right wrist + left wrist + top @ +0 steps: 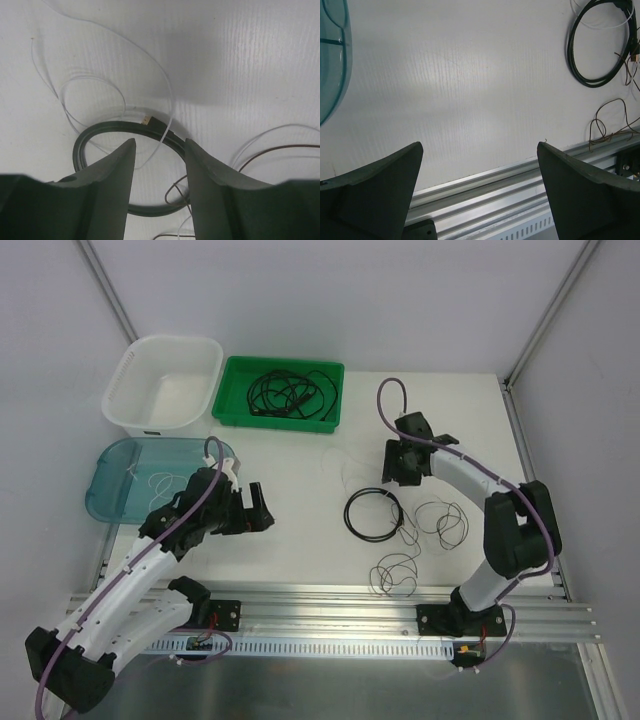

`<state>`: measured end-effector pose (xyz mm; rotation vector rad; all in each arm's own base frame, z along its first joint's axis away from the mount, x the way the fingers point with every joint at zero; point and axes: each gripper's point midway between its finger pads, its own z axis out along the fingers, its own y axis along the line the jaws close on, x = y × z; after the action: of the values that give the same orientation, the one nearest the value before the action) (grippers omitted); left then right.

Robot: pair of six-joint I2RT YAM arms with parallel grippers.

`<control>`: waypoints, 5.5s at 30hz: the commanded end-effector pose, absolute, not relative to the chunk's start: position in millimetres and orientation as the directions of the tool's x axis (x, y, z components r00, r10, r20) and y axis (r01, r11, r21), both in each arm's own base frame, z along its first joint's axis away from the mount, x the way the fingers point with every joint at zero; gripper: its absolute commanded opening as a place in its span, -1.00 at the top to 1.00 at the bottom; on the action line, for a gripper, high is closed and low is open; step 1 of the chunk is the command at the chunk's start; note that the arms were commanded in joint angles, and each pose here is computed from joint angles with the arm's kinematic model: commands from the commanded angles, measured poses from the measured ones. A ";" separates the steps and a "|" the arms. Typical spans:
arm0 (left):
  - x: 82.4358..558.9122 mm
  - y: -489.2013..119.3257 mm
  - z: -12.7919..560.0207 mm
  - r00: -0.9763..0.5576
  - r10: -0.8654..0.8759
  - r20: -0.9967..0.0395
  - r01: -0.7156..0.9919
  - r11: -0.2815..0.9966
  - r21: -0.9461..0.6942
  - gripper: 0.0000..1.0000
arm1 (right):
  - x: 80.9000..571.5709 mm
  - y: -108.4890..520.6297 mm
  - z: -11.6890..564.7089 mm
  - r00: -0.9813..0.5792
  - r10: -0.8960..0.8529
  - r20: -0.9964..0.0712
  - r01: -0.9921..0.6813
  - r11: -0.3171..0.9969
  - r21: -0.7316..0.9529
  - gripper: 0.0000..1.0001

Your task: Untangle the cables

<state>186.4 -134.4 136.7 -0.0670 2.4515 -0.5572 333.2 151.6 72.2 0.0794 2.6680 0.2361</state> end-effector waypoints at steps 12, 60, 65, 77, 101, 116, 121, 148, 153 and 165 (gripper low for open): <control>185.4 -137.3 129.7 -0.818 -0.162 -0.551 0.072 0.923 -0.378 -0.98 | 361.2 166.7 36.9 -0.865 0.317 -0.389 0.252 0.945 0.211 0.18; 152.6 -180.2 250.7 -0.746 -0.203 -0.635 0.333 0.712 -0.619 -0.98 | 263.6 280.7 303.2 -0.597 0.048 -0.801 -0.452 0.804 0.385 0.99; 155.9 -191.7 261.0 -0.756 -0.217 -0.618 0.333 0.685 -0.648 -0.98 | 257.5 284.2 264.6 -0.675 0.065 -0.735 -0.368 0.834 0.411 0.99; 168.9 -258.2 258.3 -0.640 -0.048 -0.767 0.464 0.771 -0.436 -0.98 | 253.0 289.9 254.4 -0.752 0.294 -0.590 -0.101 0.833 0.544 0.99; 199.1 -319.0 246.8 -0.214 0.170 -0.962 0.564 0.826 0.021 0.09 | 224.3 310.8 284.0 -0.809 0.426 -0.404 -0.045 0.641 0.766 0.94; 192.9 -293.1 258.2 -0.254 0.084 -0.963 0.524 0.849 -0.065 1.00 | 224.7 288.5 287.1 -0.776 0.389 -0.497 -0.091 0.710 0.698 -0.82; 203.0 -284.0 261.4 -0.337 0.081 -0.938 0.486 0.868 -0.099 1.00 | 225.9 264.8 307.9 -0.713 0.350 -0.607 -0.159 0.763 0.626 -0.93; 272.5 -40.9 360.4 -0.215 -0.198 -0.956 -0.186 0.970 -0.159 1.00 | 195.0 131.2 250.9 -0.588 0.308 -0.748 0.042 0.935 0.352 -0.94; 282.5 12.5 320.1 -0.259 -0.229 -0.938 -0.370 0.921 -0.123 1.00 | 194.8 132.9 249.4 -0.595 0.292 -0.749 0.029 0.939 0.343 -0.94; 302.6 66.4 235.5 -0.349 -0.306 -0.886 -0.480 0.870 -0.111 0.58 | 198.4 119.3 217.6 -0.628 0.172 -0.759 0.051 0.982 0.180 -0.94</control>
<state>290.3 65.1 227.0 -0.6005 2.0032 0.2574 195.1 131.0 228.0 0.1899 2.2358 0.2948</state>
